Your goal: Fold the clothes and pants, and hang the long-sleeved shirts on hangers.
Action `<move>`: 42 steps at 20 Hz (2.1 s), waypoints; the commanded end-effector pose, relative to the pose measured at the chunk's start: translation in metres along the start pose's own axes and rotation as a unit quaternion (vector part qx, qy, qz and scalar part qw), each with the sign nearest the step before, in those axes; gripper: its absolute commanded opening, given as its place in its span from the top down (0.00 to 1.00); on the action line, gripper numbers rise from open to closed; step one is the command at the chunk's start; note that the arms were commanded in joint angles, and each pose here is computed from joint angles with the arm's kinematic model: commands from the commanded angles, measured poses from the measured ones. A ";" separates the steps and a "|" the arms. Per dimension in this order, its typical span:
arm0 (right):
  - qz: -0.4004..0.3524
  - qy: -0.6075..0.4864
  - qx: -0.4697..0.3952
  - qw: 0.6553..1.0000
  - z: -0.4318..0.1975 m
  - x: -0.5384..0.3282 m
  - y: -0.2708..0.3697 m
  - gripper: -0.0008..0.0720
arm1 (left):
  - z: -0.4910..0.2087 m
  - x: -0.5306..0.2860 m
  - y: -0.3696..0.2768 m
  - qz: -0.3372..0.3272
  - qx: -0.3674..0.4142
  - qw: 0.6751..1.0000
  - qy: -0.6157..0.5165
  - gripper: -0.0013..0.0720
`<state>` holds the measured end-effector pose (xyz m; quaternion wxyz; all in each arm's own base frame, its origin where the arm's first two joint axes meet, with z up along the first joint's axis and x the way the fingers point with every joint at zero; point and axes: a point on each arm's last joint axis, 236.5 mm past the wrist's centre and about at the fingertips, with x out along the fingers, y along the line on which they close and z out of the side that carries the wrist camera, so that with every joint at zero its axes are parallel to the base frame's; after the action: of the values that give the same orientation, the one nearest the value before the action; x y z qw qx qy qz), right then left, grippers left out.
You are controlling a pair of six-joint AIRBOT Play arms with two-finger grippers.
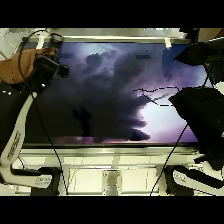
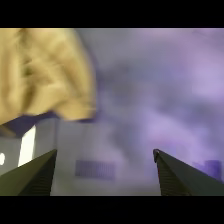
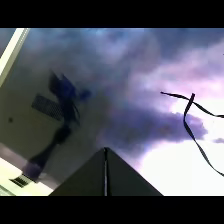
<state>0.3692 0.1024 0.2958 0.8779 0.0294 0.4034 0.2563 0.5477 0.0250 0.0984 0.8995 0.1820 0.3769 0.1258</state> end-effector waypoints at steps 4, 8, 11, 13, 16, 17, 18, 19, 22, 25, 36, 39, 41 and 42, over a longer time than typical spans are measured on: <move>0.012 0.032 0.019 0.999 -0.004 0.032 -0.015 0.97 | -0.033 0.144 0.053 -0.029 -0.166 0.983 0.071 0.03; 0.013 0.041 0.024 0.999 -0.005 0.040 -0.019 0.97 | -0.049 0.194 0.029 -0.056 -0.211 0.972 0.085 0.03; 0.014 0.041 0.024 0.999 -0.005 0.040 -0.019 0.97 | -0.064 0.216 0.032 -0.047 -0.293 0.951 0.087 0.04; 0.013 0.041 0.024 0.999 -0.005 0.040 -0.019 0.97 | -0.058 0.225 0.041 -0.046 -0.352 0.933 0.063 0.04; 0.012 0.041 0.024 0.999 -0.005 0.041 -0.020 0.97 | -0.048 0.232 0.045 -0.064 -0.387 0.919 0.036 0.33; 0.012 0.041 0.024 0.999 -0.005 0.041 -0.020 0.97 | -0.053 0.235 0.045 -0.063 -0.387 0.919 0.040 0.34; 0.011 0.040 0.024 0.999 -0.004 0.041 -0.020 0.97 | -0.060 0.239 0.044 -0.061 -0.388 0.919 0.049 0.35; 0.011 0.038 0.024 0.999 -0.004 0.041 -0.021 0.97 | -0.069 0.242 0.040 -0.060 -0.386 0.918 0.062 0.38; 0.010 0.038 0.024 0.999 -0.003 0.041 -0.021 0.97 | -0.067 0.235 0.043 -0.059 -0.376 0.922 0.066 0.95; 0.002 0.047 0.023 0.999 -0.008 0.039 -0.024 0.97 | -0.028 0.193 0.065 -0.060 -0.366 0.928 0.037 0.95; -0.145 0.145 -0.041 0.978 -0.052 0.003 -0.085 0.97 | 0.072 -0.196 0.011 -0.182 -0.144 0.972 -0.043 0.95; -0.149 0.133 -0.043 0.979 -0.046 0.005 -0.087 0.97 | 0.032 -0.261 -0.078 -0.261 -0.043 0.964 0.000 0.95; -0.149 0.132 -0.043 0.979 -0.046 0.005 -0.087 0.97 | 0.005 -0.288 -0.145 -0.307 0.034 0.951 0.016 0.95; -0.149 0.132 -0.043 0.979 -0.046 0.005 -0.087 0.97 | -0.011 -0.298 -0.178 -0.326 0.072 0.942 0.022 0.95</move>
<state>0.3736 0.0255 0.2385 0.8436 -0.0977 0.5068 0.1480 0.4142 -0.1707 0.2366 0.9081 0.0434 0.4008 -0.1137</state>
